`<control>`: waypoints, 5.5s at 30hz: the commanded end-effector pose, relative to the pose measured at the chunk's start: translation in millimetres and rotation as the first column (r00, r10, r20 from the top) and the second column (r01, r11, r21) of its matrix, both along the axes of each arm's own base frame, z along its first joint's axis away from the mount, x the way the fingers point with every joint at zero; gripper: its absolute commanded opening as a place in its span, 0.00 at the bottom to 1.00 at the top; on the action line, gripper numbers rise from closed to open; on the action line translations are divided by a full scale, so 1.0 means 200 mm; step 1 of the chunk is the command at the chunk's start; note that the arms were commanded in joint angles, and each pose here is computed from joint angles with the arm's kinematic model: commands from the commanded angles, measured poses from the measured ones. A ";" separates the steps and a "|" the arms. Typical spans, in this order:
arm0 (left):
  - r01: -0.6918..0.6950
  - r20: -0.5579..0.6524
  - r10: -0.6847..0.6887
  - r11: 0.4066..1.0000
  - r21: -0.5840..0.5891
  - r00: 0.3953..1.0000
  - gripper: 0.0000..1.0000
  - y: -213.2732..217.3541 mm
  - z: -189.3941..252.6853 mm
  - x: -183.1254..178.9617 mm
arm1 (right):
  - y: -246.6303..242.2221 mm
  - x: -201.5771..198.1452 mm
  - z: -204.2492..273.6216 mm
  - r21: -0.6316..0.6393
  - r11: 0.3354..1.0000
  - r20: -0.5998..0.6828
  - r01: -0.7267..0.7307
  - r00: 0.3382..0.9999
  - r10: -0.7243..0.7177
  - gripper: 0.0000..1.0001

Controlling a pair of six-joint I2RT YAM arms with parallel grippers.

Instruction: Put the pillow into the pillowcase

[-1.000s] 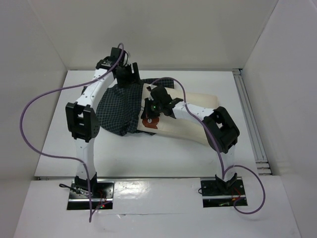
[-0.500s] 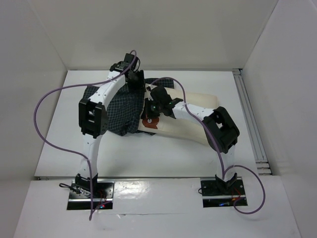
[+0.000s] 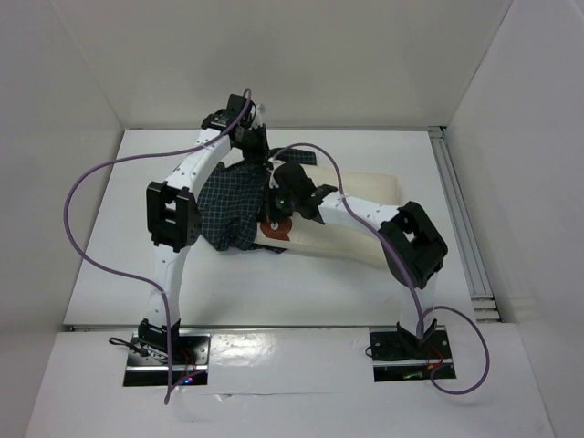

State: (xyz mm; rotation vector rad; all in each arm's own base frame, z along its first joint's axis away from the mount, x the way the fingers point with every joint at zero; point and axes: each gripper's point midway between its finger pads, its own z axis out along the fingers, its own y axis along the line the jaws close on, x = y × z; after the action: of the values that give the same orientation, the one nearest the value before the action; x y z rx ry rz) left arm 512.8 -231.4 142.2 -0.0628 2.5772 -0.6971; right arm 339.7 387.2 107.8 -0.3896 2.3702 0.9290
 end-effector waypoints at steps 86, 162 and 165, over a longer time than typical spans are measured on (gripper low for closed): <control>-0.478 -0.135 0.460 0.858 -0.187 0.878 0.78 0.88 0.03 -0.98 | 0.07 -0.28 0.18 -0.605 0.794 0.383 -0.054 0.855 0.350 1.00; 0.412 0.330 -0.280 0.788 -0.457 0.902 0.00 0.02 0.46 -1.29 | 0.10 0.57 0.65 -0.039 0.960 0.345 0.277 0.906 -0.247 0.00; 0.407 0.320 -0.278 0.779 -0.476 0.906 0.00 0.05 0.41 -1.38 | 0.17 0.49 0.34 -0.105 0.973 0.249 0.204 0.953 -0.173 0.00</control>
State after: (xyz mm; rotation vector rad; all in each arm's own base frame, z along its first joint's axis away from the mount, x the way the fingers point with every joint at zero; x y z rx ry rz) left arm 291.1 -207.9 210.0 0.1224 2.1371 -1.2231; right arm 433.3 396.1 232.8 -0.3124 2.1717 0.5844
